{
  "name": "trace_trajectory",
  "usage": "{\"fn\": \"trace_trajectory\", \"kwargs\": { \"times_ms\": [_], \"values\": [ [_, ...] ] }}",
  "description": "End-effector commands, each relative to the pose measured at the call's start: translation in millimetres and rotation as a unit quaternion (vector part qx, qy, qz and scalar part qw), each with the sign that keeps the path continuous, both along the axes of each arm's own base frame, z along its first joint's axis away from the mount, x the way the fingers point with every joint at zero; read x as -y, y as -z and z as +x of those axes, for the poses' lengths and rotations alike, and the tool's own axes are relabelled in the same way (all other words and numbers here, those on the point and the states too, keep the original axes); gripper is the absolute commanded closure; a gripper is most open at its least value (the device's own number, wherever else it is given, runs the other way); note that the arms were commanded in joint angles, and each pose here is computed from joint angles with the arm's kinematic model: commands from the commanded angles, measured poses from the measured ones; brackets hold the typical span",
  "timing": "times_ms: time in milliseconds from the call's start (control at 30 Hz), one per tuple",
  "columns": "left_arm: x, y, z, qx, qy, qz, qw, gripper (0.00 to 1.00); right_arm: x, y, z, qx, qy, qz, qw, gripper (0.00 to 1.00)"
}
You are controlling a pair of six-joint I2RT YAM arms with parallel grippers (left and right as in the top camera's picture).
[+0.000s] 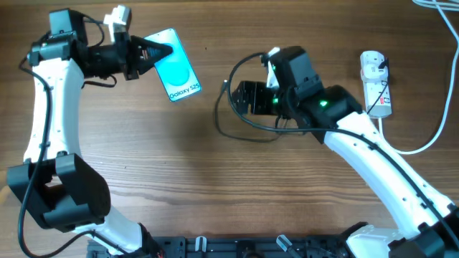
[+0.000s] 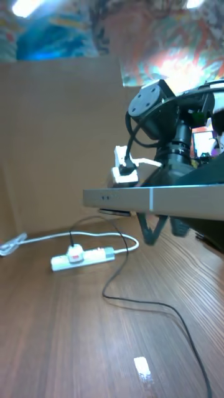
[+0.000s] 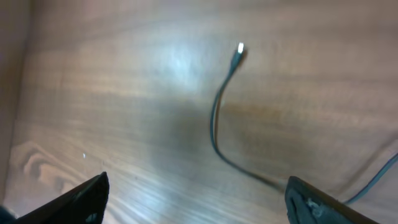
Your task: Plug charger to phone and switch on socket
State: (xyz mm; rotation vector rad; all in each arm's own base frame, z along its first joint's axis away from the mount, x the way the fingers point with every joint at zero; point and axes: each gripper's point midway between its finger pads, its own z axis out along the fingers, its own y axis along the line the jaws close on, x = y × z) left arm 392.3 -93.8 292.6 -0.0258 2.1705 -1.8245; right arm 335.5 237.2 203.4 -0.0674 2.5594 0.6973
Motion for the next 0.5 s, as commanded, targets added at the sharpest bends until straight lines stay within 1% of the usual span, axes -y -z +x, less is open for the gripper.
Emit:
{"fn": "trace_trajectory", "kwargs": {
  "times_ms": [0, 67, 167, 200, 233, 267, 300, 367, 433, 467],
  "values": [
    [-18.2, -15.1, 0.7, 0.015, -0.012, -0.042, 0.999, 0.96, -3.0, -21.5, 27.2, 0.043, 0.002, -0.026, 0.999, 0.12],
    [-30.6, -14.8, 3.0, 0.008, -0.029, -0.043, 0.999, 0.96, -12.7, -24.6, 43.5, 0.037, -0.002, -0.033, 0.999, 0.12],
    [-45.0, -13.1, 5.5, 0.004, -0.048, -0.039, 0.998, 0.96, -29.3, -9.6, 65.8, 0.011, -0.017, -0.047, 0.999, 0.12],
    [-48.7, -10.9, 6.5, 0.003, -0.055, -0.032, 0.998, 0.96, -36.7, -1.7, 70.8, 0.003, -0.03, -0.047, 0.998, 0.03],
    [-52.3, -6.0, 8.1, -0.001, -0.063, -0.019, 0.998, 0.96, -44.1, 8.5, 75.4, -0.008, -0.038, -0.042, 0.998, 0.01],
    [-55.9, 2.5, 10.4, -0.009, -0.073, 0.005, 0.997, 0.96, -51.6, 25.0, 80.5, -0.022, -0.044, -0.037, 0.998, 0.0],
    [-56.9, 6.3, 11.1, -0.017, -0.077, 0.014, 0.997, 0.96, -53.5, 36.5, 83.4, -0.033, -0.038, -0.038, 0.998, 0.0],
    [-60.7, 17.6, 13.5, -0.046, -0.092, 0.039, 0.994, 0.96, -57.6, 61.4, 90.2, -0.06, -0.016, -0.034, 0.997, 0.0],
    [-63.1, 23.7, 14.7, -0.052, -0.099, 0.056, 0.992, 0.96, -60.7, 84.1, 95.7, -0.084, 0.007, -0.03, 0.996, 0.01],
    [-64.2, 26.5, 15.2, -0.055, -0.102, 0.064, 0.991, 0.96, -62.6, 94.7, 98.4, -0.091, 0.013, -0.029, 0.995, 0.06]
  ]
}}
